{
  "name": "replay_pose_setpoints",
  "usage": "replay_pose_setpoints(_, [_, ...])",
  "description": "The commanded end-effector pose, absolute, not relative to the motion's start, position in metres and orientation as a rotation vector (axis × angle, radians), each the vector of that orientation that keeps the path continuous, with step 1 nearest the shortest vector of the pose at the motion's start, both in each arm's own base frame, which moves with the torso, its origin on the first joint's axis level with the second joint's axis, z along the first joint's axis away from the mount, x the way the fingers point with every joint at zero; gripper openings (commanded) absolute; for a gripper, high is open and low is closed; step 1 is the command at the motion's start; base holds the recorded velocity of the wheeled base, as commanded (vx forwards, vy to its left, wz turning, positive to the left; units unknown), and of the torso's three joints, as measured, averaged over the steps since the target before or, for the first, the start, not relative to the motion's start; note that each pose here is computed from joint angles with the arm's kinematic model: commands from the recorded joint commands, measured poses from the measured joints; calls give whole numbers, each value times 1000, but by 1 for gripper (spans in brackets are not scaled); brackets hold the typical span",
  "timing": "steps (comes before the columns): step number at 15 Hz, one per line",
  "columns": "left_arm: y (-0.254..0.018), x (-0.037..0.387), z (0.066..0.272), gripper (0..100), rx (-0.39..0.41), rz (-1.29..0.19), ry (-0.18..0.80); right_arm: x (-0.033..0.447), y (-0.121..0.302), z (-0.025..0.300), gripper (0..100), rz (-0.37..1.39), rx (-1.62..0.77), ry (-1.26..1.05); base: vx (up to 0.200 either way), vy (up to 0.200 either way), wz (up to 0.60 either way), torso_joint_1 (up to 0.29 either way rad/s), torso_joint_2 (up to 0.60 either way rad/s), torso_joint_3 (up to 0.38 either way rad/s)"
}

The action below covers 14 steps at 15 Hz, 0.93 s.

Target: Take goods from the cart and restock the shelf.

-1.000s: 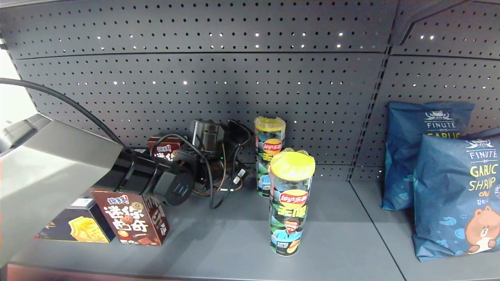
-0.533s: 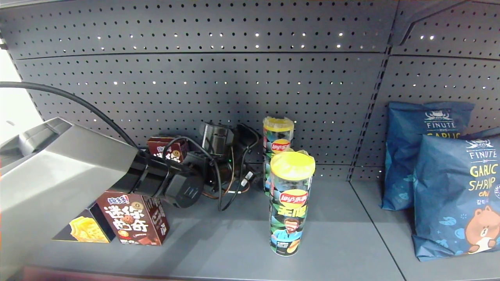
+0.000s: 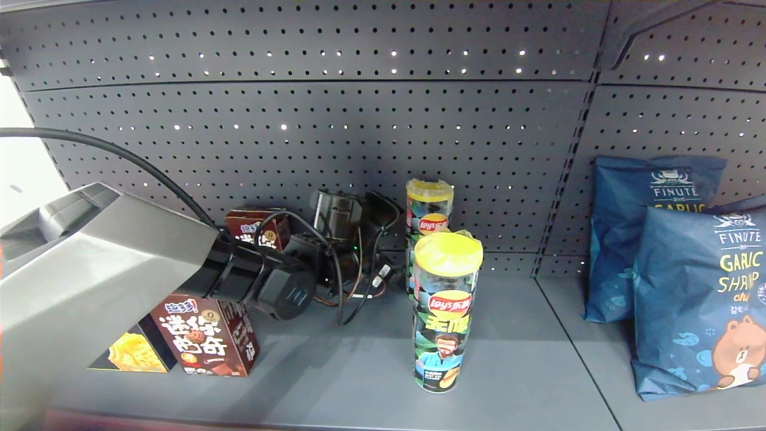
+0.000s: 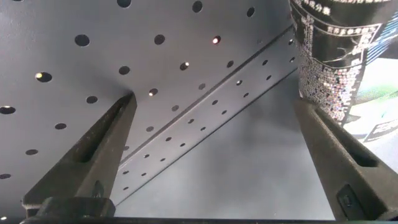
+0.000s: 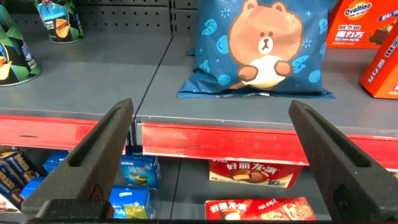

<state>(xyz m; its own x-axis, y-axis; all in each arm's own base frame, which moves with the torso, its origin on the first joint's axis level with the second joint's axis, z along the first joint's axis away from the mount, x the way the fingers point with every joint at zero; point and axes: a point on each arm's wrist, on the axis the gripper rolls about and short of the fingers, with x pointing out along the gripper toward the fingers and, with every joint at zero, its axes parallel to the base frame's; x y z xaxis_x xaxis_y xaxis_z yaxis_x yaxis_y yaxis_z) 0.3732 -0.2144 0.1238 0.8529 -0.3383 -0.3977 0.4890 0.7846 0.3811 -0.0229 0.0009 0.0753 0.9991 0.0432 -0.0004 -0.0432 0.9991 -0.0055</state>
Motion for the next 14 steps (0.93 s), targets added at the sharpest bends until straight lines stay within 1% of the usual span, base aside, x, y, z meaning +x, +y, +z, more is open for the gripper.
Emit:
replay_pose_setpoints(1, [-212, 373, 131, 100, 489, -447, 300, -23, 1, 75, 100, 44, -6, 1, 0, 0, 0, 0, 0, 0])
replay_pose_setpoints(3, [-205, 371, 156, 100, 477, -429, 257, -23, 1, 75, 100, 44, -6, 1, 0, 0, 0, 0, 0, 0])
replay_pose_setpoints(4, [-202, 370, 162, 100, 476, -424, 255, -23, 1, 75, 100, 44, -6, 1, 0, 0, 0, 0, 0, 0])
replay_pose_setpoints(5, [-195, 364, 182, 100, 473, -416, 251, -23, 1, 75, 100, 44, -6, 1, 0, 0, 0, 0, 0, 0])
replay_pose_setpoints(7, [-184, 350, 206, 100, 469, -407, 242, -23, 1, 75, 100, 44, -6, 1, 0, 0, 0, 0, 0, 0])
replay_pose_setpoints(9, [-173, 331, 234, 100, 456, -397, 205, -23, 1, 75, 100, 44, -6, 1, 0, 0, 0, 0, 0, 0])
replay_pose_setpoints(12, [-149, 300, 270, 100, 432, -347, 148, -23, 1, 75, 100, 44, -6, 1, 0, 0, 0, 0, 0, 0])
replay_pose_setpoints(14, [-134, 278, 289, 100, 420, -293, 108, -23, 1, 75, 100, 44, -6, 1, 0, 0, 0, 0, 0, 0])
